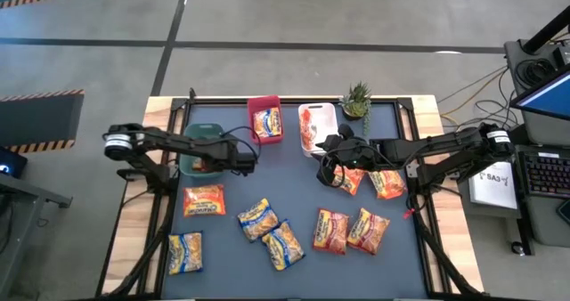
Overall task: Sort Maruchan noodles
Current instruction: Put the red noodle pack into the green bin
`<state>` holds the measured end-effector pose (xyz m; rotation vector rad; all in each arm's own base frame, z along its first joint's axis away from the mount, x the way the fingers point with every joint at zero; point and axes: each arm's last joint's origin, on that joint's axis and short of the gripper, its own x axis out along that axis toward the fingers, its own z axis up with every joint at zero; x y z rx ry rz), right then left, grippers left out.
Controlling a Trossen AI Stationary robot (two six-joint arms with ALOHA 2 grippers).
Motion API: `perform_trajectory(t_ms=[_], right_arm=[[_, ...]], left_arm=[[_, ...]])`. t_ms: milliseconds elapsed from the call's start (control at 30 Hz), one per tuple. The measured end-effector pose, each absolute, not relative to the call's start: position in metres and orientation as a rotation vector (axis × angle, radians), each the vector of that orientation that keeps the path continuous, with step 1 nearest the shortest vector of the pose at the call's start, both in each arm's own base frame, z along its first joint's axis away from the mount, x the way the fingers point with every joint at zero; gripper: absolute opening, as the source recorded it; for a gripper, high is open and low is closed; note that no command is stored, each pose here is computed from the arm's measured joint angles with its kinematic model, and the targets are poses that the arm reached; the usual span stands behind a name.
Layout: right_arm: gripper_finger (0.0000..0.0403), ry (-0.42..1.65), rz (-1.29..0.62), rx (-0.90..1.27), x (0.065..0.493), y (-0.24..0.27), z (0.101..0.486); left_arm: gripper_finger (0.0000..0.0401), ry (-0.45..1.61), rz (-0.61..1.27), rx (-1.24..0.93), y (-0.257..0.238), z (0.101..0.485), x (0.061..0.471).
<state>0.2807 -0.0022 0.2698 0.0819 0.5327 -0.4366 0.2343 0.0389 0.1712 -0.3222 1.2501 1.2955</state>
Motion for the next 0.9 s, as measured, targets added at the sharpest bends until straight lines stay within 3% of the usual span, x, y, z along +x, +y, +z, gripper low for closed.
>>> perform_trajectory(t_ms=[333,633,900], right_arm=[[0.0150,0.533,-0.437,0.082,0.281,-0.002,0.270],[0.0150,0.533,-0.437,0.082,0.281,-0.002,0.270],[0.0150,0.528,-0.442,0.114,0.281,-0.002,0.270]], left_arm=[[0.0010,1.249,1.291,-0.335,0.039,0.174,0.233],[0.0001,1.297,1.282,-0.281,0.038,0.199,0.230],[0.0000,1.228,1.257,-0.059,0.038,0.250,0.223]])
